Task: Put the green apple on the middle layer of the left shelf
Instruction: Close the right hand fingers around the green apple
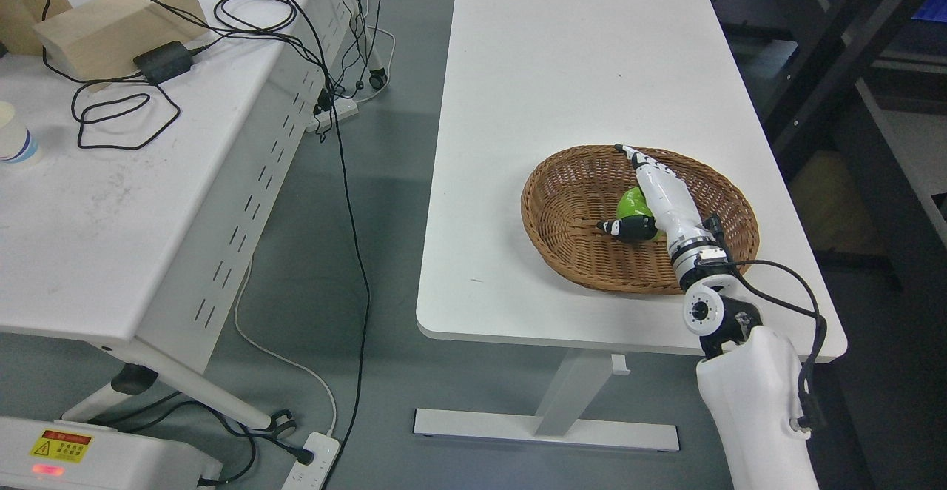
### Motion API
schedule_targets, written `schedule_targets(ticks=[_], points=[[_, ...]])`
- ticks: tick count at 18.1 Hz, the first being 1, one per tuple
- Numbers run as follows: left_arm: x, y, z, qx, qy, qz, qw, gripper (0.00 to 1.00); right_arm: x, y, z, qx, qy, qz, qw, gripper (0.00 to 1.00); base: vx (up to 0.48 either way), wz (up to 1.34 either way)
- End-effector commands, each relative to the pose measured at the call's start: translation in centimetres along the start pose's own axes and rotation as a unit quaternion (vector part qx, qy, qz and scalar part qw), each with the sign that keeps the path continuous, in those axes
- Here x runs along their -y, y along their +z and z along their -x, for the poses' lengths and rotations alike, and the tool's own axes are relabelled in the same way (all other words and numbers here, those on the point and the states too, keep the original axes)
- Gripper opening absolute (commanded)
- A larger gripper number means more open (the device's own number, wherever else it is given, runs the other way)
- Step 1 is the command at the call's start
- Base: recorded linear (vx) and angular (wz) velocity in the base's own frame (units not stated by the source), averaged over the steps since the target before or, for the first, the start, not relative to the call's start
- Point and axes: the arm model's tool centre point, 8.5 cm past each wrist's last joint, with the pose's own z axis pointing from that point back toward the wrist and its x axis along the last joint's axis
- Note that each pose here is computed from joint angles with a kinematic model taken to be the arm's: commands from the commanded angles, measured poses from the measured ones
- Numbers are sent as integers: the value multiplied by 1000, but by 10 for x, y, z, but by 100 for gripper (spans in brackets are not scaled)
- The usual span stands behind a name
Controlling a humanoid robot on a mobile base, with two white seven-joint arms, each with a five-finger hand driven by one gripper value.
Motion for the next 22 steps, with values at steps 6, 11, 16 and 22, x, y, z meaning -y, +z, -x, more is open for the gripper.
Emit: schedule_targets(ticks=[6, 11, 16, 22], points=[[-11, 2, 0, 0, 0, -9, 1000, 100, -2, 10, 42, -48, 22, -19, 998, 69, 0, 0], [-11, 2, 0, 0, 0, -9, 1000, 100, 2, 12, 46, -46, 10, -11, 999, 2, 0, 0], [-11, 2, 0, 0, 0, -9, 1000, 100, 17, 11, 53, -54, -10, 10, 998, 0, 0, 0], [-11, 2, 0, 0, 0, -9, 1000, 100, 50, 21, 67, -25, -166, 82, 982, 4, 0, 0]])
